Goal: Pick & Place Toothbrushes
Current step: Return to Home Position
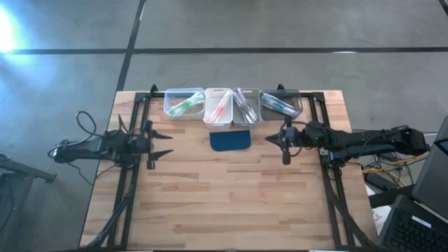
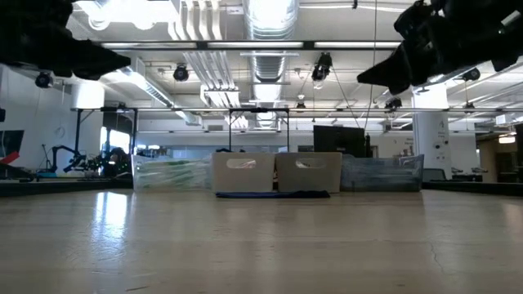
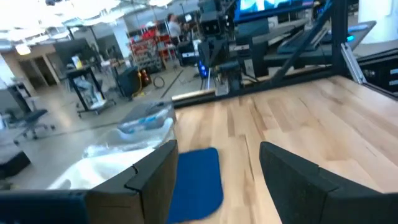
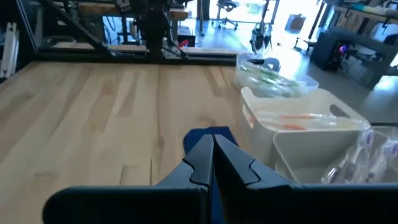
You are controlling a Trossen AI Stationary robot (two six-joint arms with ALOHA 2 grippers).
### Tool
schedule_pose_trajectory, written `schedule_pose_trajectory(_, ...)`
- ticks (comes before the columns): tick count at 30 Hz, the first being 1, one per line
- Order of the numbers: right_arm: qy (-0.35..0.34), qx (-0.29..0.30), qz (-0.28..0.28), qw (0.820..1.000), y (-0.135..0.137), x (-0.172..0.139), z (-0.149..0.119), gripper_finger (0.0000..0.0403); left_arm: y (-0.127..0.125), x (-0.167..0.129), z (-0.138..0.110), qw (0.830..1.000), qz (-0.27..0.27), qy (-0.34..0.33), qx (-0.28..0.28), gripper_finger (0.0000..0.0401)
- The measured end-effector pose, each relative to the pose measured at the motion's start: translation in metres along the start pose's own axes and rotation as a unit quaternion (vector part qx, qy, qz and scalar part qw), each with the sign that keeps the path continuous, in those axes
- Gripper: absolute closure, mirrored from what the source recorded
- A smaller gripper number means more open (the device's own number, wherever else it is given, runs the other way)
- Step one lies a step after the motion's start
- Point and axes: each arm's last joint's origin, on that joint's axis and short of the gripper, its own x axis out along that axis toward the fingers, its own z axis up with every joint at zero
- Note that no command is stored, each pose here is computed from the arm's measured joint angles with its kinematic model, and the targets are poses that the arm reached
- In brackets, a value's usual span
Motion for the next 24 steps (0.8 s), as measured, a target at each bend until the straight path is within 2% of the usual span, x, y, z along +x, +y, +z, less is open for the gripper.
schedule_pose_trajectory(5,-0.006,0.002,0.019,1.0,0.001,-0.006,-0.01,0.0394,-0.001,-0.002,-0.003,1.0,-0.016,0.009,0.005,0.0169)
schedule_pose_trajectory(14,-0.074,0.011,0.011,0.997,-0.002,-0.032,-0.023,0.0394,0.001,-0.007,0.0,0.999,-0.008,-0.009,0.031,0.0169)
schedule_pose_trajectory(19,-0.121,0.023,0.051,0.991,-0.002,-0.045,-0.031,0.0394,0.0,-0.007,-0.001,0.999,-0.016,-0.011,0.031,0.0169)
schedule_pose_trajectory(24,-0.158,0.014,0.027,0.987,-0.007,-0.055,-0.033,0.0394,0.0,-0.007,0.001,0.999,-0.013,-0.021,0.042,0.0169)
